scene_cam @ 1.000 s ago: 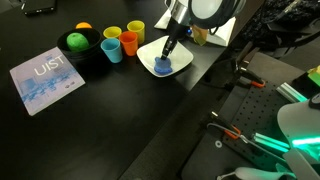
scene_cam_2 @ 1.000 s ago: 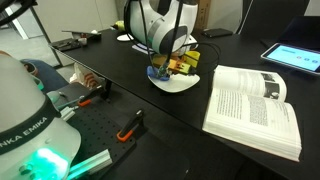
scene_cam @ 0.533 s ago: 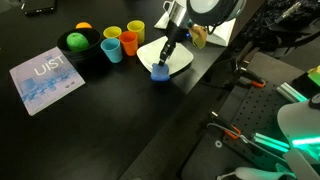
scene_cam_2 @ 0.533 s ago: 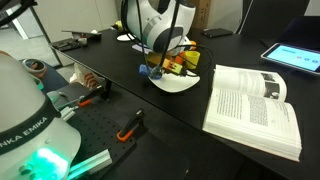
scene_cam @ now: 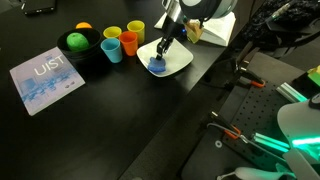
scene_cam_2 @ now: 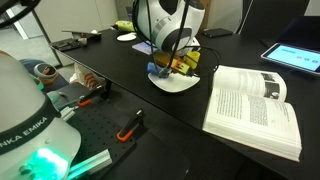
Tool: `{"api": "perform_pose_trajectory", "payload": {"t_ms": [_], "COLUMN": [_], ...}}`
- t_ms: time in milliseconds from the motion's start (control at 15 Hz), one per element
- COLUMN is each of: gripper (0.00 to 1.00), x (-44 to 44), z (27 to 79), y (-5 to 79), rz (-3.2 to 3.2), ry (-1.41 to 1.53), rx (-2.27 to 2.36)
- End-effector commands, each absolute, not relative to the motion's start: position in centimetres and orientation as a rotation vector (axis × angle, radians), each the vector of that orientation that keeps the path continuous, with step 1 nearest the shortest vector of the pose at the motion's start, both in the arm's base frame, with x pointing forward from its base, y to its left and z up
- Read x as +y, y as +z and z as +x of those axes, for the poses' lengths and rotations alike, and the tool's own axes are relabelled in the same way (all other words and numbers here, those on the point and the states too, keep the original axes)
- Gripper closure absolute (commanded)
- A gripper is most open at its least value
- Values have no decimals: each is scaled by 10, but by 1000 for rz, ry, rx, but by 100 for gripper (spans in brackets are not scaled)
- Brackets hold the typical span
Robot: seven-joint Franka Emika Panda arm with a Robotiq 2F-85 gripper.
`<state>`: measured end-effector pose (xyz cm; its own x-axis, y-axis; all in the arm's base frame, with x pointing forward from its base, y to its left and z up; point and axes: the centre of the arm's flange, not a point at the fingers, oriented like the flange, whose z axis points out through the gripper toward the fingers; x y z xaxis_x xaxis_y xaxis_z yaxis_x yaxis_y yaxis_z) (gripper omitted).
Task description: Use the blue sponge to wipe the white plate
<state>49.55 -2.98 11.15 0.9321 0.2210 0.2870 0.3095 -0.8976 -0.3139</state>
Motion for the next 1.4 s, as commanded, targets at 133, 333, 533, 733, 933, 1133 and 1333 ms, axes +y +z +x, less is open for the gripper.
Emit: {"api": "perform_pose_trajectory", "payload": {"t_ms": [133, 333, 533, 733, 933, 1133, 1333], "gripper": [99, 99, 99, 99, 99, 99, 99], "x": [-51, -52, -51, -51, -55, -64, -71], "z": [533, 527, 512, 497, 493, 487, 484], "y": [99, 98, 98, 101, 106, 109, 119], "rz": [-2764, -2756, -2735, -2733, -2725, -2733, -2734], "ry": [-374, -365, -340, -328, -325, -318, -334], "rx": [-326, -309, -276, -276, -261, -213, -175]}}
